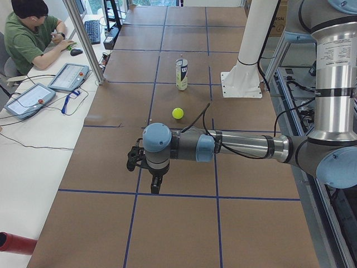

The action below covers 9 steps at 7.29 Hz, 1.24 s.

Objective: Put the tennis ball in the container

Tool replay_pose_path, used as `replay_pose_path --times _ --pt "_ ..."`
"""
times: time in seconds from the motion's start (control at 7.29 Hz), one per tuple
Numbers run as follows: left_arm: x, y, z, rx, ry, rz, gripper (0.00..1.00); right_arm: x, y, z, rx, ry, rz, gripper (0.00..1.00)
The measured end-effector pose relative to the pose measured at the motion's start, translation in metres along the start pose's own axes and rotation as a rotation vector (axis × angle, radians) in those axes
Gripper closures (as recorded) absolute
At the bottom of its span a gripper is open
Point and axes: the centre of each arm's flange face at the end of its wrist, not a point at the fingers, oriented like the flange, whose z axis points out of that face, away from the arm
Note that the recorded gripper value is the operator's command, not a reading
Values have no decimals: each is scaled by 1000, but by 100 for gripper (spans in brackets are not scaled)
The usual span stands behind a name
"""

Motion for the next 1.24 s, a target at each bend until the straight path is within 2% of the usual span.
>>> replay_pose_path --times 0.55,1.24 --pt "7 -1 -9 17 -5 27 0 0 0 0 0 0 0 0" --pt "27 -47 -34 81 -14 58 0 0 0 0 0 0 0 0"
